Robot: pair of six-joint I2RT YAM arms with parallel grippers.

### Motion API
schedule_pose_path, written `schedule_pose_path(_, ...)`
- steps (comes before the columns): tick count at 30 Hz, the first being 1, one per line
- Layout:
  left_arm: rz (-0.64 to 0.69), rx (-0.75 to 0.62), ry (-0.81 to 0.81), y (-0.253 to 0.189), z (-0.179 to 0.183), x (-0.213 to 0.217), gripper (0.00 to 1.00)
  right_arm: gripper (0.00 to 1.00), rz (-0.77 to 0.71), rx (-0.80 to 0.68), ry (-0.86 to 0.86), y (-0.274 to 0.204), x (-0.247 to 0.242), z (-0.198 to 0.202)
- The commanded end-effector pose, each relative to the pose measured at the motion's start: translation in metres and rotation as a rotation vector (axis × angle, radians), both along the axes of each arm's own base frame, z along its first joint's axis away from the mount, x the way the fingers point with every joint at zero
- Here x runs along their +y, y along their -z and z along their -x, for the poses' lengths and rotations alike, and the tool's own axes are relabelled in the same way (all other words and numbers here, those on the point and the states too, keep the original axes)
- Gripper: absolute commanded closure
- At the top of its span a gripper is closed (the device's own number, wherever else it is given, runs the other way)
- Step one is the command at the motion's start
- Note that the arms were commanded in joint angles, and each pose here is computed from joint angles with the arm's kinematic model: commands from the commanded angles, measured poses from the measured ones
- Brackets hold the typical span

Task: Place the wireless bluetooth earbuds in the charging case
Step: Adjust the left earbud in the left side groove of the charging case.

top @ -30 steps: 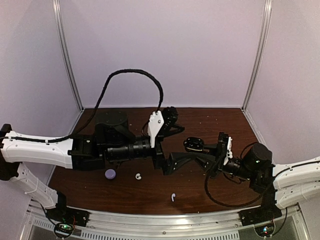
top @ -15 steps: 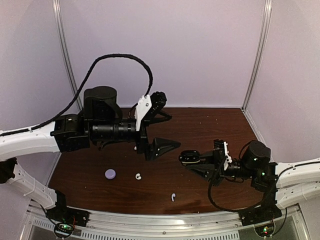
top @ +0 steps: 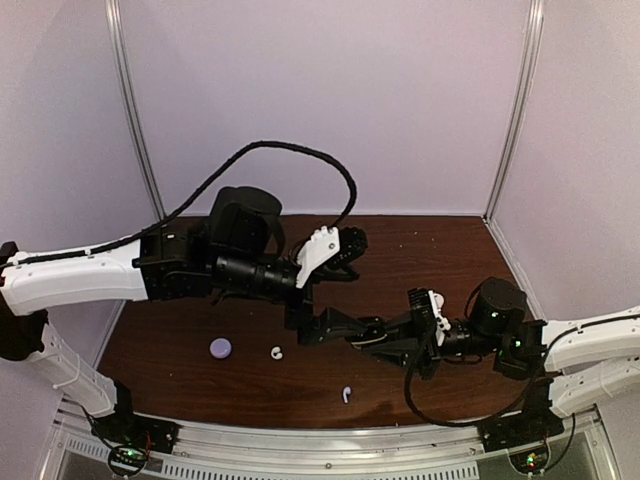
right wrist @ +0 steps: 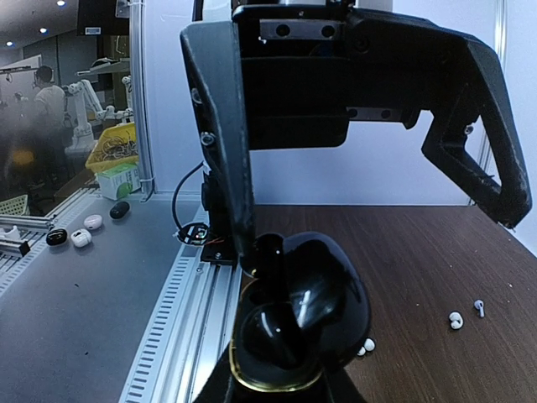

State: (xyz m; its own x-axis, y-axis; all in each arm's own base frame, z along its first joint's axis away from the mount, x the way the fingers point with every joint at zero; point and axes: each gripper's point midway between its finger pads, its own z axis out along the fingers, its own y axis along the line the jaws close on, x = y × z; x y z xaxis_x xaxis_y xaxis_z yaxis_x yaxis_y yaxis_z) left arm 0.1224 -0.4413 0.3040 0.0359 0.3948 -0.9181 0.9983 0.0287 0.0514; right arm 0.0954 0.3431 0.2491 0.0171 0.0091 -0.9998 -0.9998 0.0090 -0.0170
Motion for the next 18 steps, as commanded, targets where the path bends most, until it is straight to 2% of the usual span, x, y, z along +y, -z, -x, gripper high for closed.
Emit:
schedule_pose_path(1, 0.034, -0.013, -0.02, -0.014, -0.005, -0.006, 0.04, 1.0, -0.036, -0.009, -0.023, -0.017, 0.004, 0.001)
schedule_pose_path(13, -0.04, -0.052, -0.144, 0.0, -0.03, -0.005, 0.04, 1.0, -0.044, -0.014, -0.043, -0.019, 0.003, 0.005)
schedule_pose_path(18, -0.016, -0.063, -0.137, -0.008, -0.03, -0.004, 0.04, 1.0, -0.04, -0.012, -0.048, -0.017, 0.003, 0.006)
